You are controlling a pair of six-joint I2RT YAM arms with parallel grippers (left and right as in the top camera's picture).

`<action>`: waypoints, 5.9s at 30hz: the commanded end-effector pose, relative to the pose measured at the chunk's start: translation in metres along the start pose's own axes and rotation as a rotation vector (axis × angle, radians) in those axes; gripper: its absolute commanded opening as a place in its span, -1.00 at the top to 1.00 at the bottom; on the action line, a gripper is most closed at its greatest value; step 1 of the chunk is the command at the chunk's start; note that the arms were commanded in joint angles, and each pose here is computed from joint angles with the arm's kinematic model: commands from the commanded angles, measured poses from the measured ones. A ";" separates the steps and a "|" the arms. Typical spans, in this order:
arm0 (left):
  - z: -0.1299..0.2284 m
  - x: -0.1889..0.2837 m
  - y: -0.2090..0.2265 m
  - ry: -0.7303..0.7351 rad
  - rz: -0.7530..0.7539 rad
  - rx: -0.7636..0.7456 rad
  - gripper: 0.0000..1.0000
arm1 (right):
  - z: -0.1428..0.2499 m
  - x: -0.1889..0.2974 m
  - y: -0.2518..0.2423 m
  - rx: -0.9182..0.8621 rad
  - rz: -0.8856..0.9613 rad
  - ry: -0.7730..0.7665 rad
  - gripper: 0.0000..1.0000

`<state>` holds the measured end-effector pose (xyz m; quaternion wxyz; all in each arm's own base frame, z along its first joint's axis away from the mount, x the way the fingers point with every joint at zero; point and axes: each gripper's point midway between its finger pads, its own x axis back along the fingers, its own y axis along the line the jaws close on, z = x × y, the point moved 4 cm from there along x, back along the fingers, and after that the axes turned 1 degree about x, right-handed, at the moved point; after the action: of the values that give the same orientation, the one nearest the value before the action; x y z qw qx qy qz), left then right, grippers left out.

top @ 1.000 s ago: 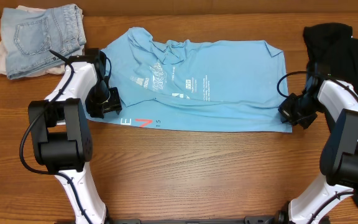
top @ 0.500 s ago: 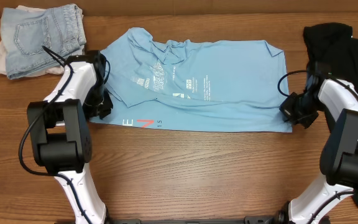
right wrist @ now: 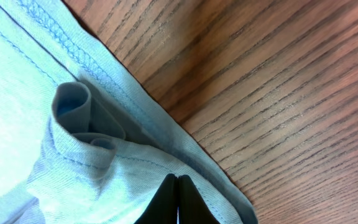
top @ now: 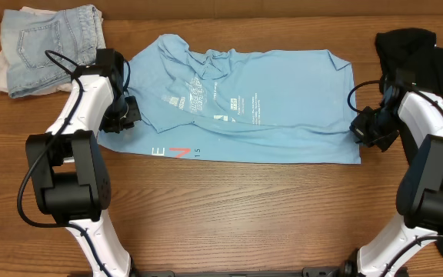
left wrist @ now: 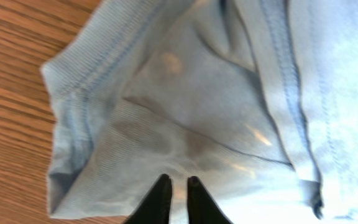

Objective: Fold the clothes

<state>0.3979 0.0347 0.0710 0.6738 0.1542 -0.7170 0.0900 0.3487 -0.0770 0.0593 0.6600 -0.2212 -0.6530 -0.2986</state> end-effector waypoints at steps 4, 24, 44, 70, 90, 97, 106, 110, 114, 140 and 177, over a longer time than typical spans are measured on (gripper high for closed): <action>0.004 -0.012 0.006 0.061 0.029 0.006 0.83 | -0.006 0.001 0.003 0.001 -0.021 -0.003 0.92; 0.031 -0.043 0.050 0.194 -0.078 0.210 0.89 | -0.002 0.001 0.001 0.016 -0.010 0.016 0.92; 0.069 0.029 0.099 0.136 -0.267 0.492 0.91 | 0.000 0.015 -0.007 0.002 0.038 -0.017 0.92; 0.039 0.003 -0.097 0.058 0.414 0.035 -0.97 | 0.015 0.047 0.032 0.138 -0.122 -0.021 -0.81; 0.022 -0.003 -0.090 -0.012 0.398 0.048 0.19 | 0.016 0.047 0.033 0.153 -0.117 -0.026 -0.86; 0.018 -0.002 -0.091 -0.029 0.403 0.048 0.92 | 0.016 0.047 0.033 0.153 -0.117 -0.026 -0.86; -0.003 0.004 -0.101 -0.138 0.453 0.037 0.91 | 0.017 0.047 0.033 0.152 -0.115 -0.023 -0.86; -0.014 0.008 -0.105 -0.193 0.480 0.031 0.92 | 0.017 0.047 0.033 0.152 -0.115 -0.022 -0.86; -0.024 0.013 -0.109 -0.248 0.503 0.026 0.92 | 0.017 0.047 0.033 0.152 -0.115 -0.022 -0.86; -0.057 0.059 -0.146 -0.440 0.797 -0.101 -1.00 | 0.017 0.047 0.033 0.152 -0.114 -0.020 -0.87; -0.090 0.036 -0.230 -0.636 0.296 -0.427 -1.00 | 0.059 0.046 0.120 0.385 -0.308 -0.021 -1.00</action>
<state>0.5524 -0.1613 0.0992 0.4244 -0.0944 -0.9005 0.0033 0.3816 0.0443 0.1034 0.6466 -0.0002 -0.7140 -0.2686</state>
